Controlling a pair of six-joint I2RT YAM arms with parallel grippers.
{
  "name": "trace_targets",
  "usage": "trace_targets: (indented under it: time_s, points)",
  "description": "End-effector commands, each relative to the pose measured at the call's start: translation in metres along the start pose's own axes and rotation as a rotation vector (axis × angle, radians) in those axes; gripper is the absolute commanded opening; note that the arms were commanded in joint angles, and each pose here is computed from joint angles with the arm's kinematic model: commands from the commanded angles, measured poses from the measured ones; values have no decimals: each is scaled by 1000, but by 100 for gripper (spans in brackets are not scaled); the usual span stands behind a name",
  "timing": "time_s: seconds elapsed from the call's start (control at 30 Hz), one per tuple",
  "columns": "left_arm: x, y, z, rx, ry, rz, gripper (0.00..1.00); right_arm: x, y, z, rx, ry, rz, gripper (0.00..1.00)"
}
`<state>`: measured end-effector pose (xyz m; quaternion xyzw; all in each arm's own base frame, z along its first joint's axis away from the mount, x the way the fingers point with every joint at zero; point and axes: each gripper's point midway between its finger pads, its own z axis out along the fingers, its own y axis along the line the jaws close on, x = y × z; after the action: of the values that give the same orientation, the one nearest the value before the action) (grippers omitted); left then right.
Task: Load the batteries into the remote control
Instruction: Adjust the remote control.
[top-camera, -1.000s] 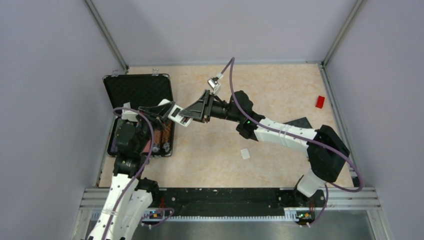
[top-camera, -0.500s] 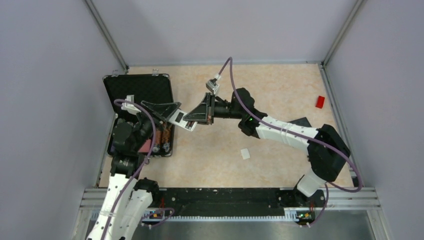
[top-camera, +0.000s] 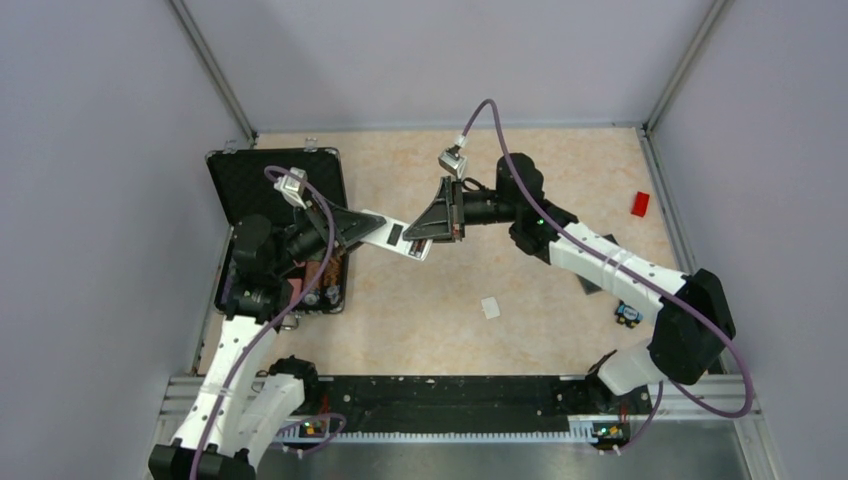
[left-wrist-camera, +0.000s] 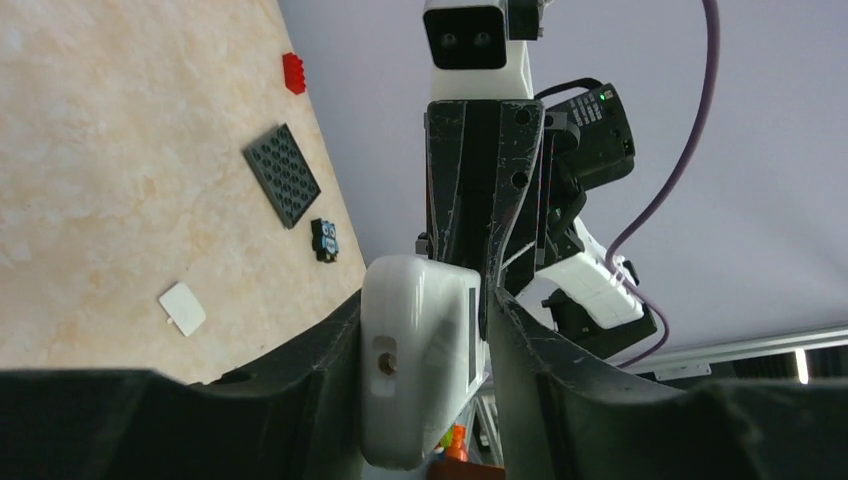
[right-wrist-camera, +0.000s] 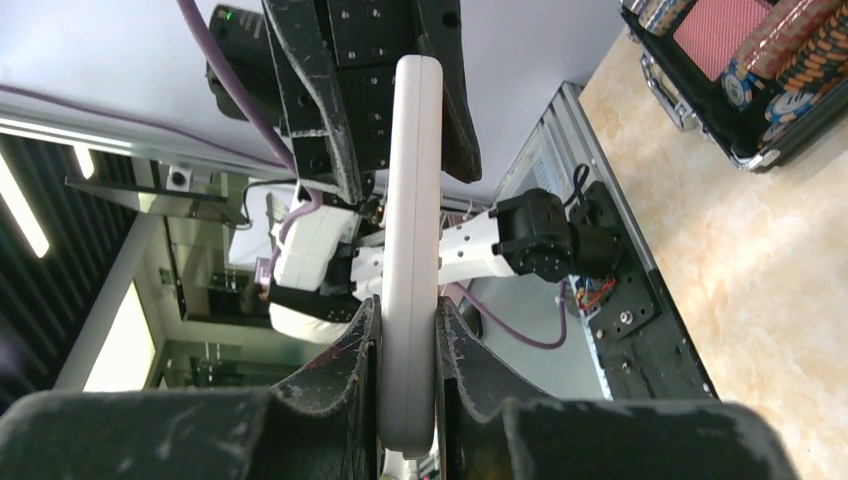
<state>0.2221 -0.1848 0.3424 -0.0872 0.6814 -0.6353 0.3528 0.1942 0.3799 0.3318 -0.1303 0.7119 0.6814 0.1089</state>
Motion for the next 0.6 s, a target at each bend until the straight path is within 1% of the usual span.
trace_targets:
  time_s: [0.0,0.13,0.33,0.4,0.43,0.47,0.5,0.57]
  points:
    - [5,-32,-3,111,66,103,46,13,24,-10,-47,66,-53,2]
    - [12,-38,-5,148,110,89,39,14,21,-11,-42,65,-43,2]
    - [23,-40,-10,174,169,96,34,15,17,-9,-42,75,-23,4]
    - [24,-42,-11,178,175,89,26,15,15,-9,-41,76,-11,5]
    - [24,-41,-11,179,180,83,20,16,14,-9,-42,76,-6,6]
    - [25,-43,-11,185,181,84,11,16,13,-9,-40,73,-1,9]
    - [25,-43,-11,189,178,85,1,16,12,-9,-38,65,1,15]
    - [23,-43,-11,189,165,86,0,14,10,-9,-29,46,3,31]
